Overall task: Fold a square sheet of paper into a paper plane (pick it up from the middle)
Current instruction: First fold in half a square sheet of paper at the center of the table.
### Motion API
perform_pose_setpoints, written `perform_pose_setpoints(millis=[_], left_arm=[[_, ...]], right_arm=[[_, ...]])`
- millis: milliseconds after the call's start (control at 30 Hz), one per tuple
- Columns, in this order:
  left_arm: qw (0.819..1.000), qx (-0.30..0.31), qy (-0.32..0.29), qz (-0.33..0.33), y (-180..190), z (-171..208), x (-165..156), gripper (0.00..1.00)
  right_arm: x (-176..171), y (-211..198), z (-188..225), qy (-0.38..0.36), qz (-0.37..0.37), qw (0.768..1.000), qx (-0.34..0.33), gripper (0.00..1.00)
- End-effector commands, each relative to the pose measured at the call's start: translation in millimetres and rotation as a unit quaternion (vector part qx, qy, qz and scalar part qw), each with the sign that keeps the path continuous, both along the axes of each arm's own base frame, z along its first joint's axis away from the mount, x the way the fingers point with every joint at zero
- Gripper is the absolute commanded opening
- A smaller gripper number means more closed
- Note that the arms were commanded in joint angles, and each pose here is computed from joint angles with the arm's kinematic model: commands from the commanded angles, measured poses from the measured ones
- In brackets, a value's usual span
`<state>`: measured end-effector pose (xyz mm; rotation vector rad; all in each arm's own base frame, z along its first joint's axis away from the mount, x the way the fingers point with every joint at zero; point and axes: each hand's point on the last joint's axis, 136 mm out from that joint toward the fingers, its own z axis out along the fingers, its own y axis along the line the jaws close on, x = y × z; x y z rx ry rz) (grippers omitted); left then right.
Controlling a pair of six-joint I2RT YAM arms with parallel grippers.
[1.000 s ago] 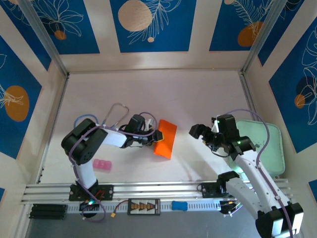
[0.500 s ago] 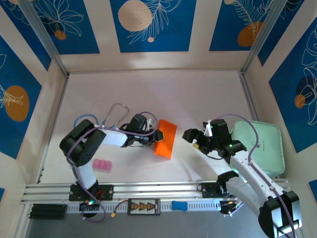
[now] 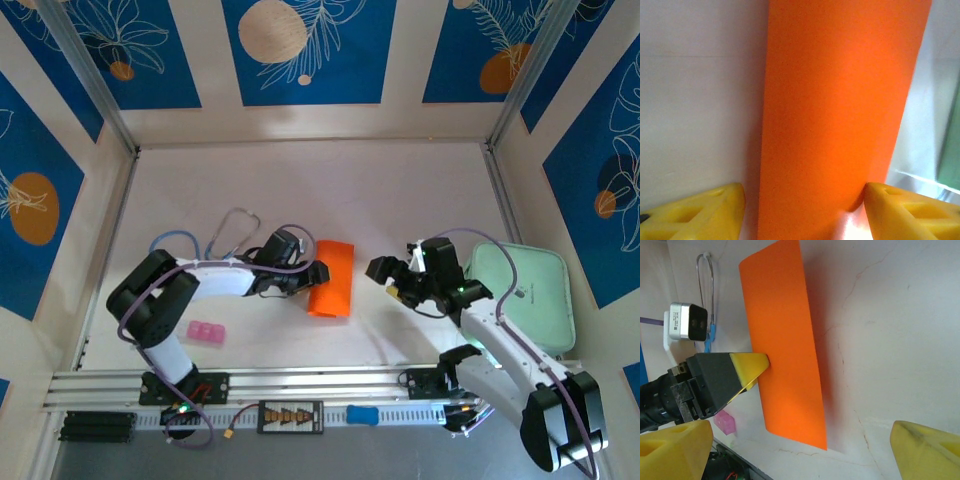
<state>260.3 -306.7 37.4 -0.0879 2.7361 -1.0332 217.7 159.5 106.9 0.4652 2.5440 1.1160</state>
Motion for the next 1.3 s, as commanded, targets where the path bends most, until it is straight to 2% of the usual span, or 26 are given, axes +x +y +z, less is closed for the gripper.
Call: perform_pose_setpoints(millis=[0,133,500,700,933,1267], left_arm=[[0.995,0.096,0.013,-0.011,27.5,-20.8,-8.0,0.65],[0.995,0.090,0.015,-0.031,20.0,-23.9,-6.1,0.60],[0.996,0.088,0.014,-0.020,20.7,-24.7,0.1,0.48],[0.998,0.054,0.022,-0.013,16.2,-22.7,-5.2,0.42],[0.999,-0.005,0.042,0.005,3.5,-15.6,-11.1,0.40],[0.996,-0.052,0.064,0.018,-16.1,-11.2,-17.8,0.40]], right_arm=[[-1.4,5.5,-3.1,0.003,0.016,1.000,0.006,0.92],[-8.3,7.1,-14.5,0.022,0.018,1.000,0.003,0.92],[-10.6,9.4,-14.9,0.017,0.017,1.000,0.008,0.92],[-12.5,11.8,-13.8,0.015,0.025,1.000,0.007,0.92],[-18.5,11.0,-20.8,0.024,0.022,0.999,0.006,0.92],[-18.5,9.1,-26.2,0.028,0.017,0.999,0.001,0.92]])
